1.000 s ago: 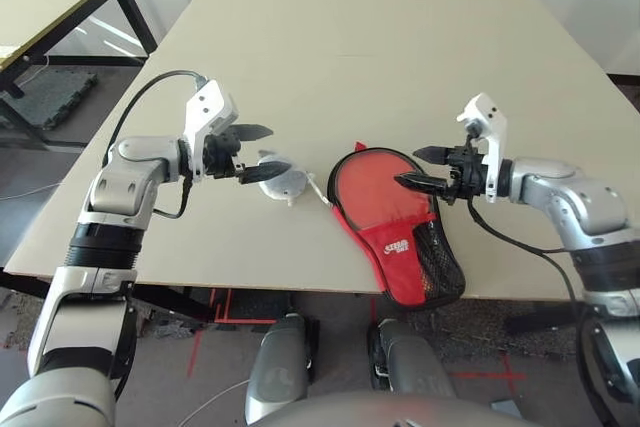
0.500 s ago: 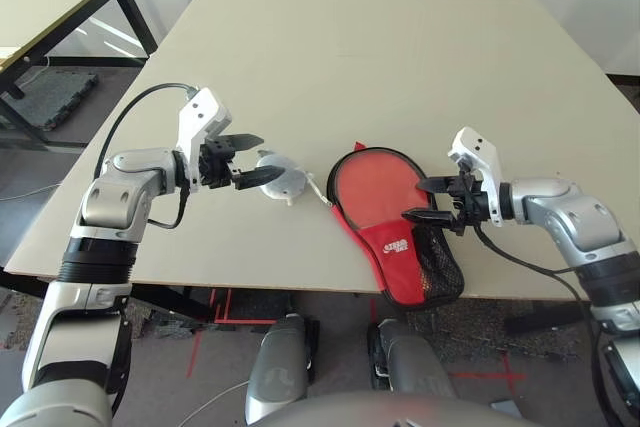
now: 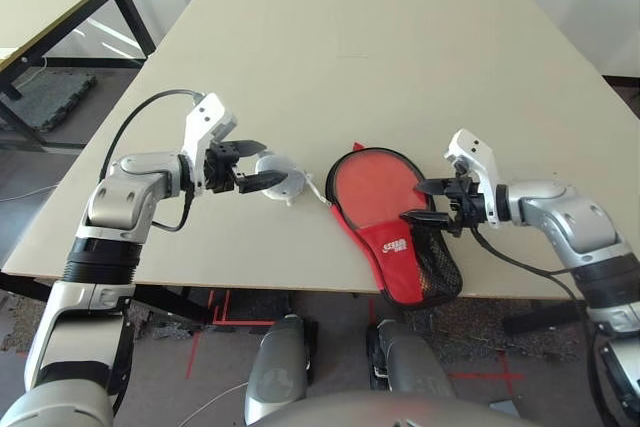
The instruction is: Store the ping-pong paddle in its case and zip it.
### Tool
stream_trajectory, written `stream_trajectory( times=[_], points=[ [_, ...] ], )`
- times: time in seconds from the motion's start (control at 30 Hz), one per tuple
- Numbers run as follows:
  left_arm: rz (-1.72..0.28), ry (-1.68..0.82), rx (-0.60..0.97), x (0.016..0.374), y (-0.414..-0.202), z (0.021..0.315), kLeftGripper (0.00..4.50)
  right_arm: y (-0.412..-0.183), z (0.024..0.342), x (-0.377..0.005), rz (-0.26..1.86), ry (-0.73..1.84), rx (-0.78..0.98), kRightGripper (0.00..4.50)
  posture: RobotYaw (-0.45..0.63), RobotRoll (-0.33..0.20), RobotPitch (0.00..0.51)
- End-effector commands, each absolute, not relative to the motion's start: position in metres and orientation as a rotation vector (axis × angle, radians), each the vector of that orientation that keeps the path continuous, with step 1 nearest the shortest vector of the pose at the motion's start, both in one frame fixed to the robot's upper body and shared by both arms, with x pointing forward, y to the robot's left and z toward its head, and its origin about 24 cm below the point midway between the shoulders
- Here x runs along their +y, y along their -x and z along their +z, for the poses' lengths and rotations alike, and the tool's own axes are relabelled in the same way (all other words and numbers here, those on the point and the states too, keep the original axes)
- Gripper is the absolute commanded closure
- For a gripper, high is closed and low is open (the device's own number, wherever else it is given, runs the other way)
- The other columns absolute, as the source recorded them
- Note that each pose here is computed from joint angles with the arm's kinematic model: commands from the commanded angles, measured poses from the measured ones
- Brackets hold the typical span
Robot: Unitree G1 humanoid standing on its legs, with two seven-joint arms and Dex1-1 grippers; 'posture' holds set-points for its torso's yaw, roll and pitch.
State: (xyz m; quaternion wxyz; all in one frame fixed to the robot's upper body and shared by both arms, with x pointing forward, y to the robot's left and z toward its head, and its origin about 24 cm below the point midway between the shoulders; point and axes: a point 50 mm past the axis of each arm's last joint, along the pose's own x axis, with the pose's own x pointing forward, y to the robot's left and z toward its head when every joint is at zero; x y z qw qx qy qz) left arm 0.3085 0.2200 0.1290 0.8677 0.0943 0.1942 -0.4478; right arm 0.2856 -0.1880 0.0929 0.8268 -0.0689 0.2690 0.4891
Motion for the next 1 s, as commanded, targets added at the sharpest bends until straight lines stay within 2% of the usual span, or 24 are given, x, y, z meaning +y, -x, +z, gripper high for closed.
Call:
stream_trajectory(
  times=[0.03,0.4,0.5,0.8,0.87,1.0],
  points=[
    [-0.934,-0.247,0.454,0.221,-0.309,0.12,0.0,-0.281,0.077,-0.188,1.029,0.121,0.644,0.02,0.12,0.0,0.084],
    [-0.944,-0.343,0.481,0.213,-0.318,0.107,0.0,-0.28,0.076,-0.185,1.023,0.115,0.635,0.02,0.1,0.0,0.077],
    [-0.954,-0.338,0.47,0.208,-0.322,0.106,0.65,-0.279,0.074,-0.184,1.019,0.114,0.636,0.0,0.1,0.0,0.075],
    [-0.825,-0.445,0.372,0.197,-0.352,0.114,3.88,-0.276,0.064,-0.183,0.986,0.104,0.674,0.0,0.09,0.0,0.079],
    [-0.798,-0.472,0.347,0.195,-0.358,0.116,4.25,-0.275,0.063,-0.183,0.985,0.101,0.679,0.0,0.09,0.0,0.08],
    [-0.781,-0.514,0.304,0.189,-0.367,0.121,4.33,-0.273,0.06,-0.182,0.981,0.098,0.688,0.0,0.09,0.0,0.082]
  ],
)
